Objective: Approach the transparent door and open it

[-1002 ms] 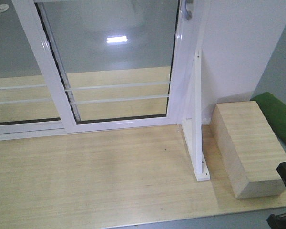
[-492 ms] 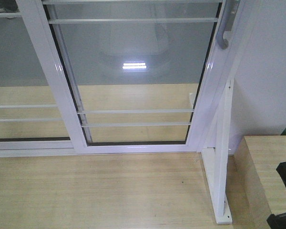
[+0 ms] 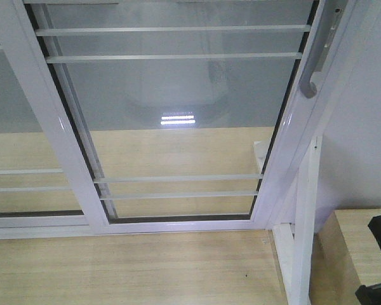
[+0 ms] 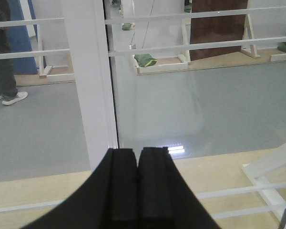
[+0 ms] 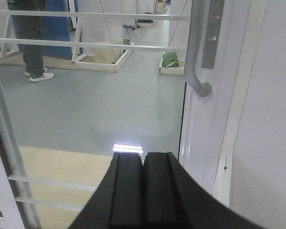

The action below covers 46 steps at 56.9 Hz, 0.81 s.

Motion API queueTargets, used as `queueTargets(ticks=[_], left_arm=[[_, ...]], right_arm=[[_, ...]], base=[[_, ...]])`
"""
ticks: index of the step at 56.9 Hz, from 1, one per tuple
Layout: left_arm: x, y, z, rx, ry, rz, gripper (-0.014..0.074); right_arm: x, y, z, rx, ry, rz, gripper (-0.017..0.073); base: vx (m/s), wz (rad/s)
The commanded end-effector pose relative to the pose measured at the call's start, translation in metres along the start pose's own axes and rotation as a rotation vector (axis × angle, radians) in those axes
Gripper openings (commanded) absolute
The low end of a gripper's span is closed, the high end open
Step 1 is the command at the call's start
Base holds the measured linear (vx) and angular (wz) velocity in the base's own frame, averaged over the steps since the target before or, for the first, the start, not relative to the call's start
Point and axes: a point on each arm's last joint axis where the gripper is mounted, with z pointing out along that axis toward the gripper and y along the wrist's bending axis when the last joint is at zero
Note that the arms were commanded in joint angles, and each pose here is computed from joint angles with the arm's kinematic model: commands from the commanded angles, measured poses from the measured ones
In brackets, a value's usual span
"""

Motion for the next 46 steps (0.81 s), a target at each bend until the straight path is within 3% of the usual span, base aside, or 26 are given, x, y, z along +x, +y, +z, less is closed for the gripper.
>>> queueTargets(ticks=[1, 46], left_arm=[[-0.0052, 0.0002, -0.0007, -0.001, -0.087, -0.008, 0.0003], [-0.0018, -0.0006, 0.0029, 0.013, -0.027, -0.007, 0.0003]], right_arm=[[-0.0067, -0.0008, -0.0011, 0.012, -0.095, -0.011, -0.0001], [-0.0043, -0.0013, 0.0042, 0.018, -0.027, -0.008, -0.0001]], base=[[0.20, -0.03], [0.04, 0.01]])
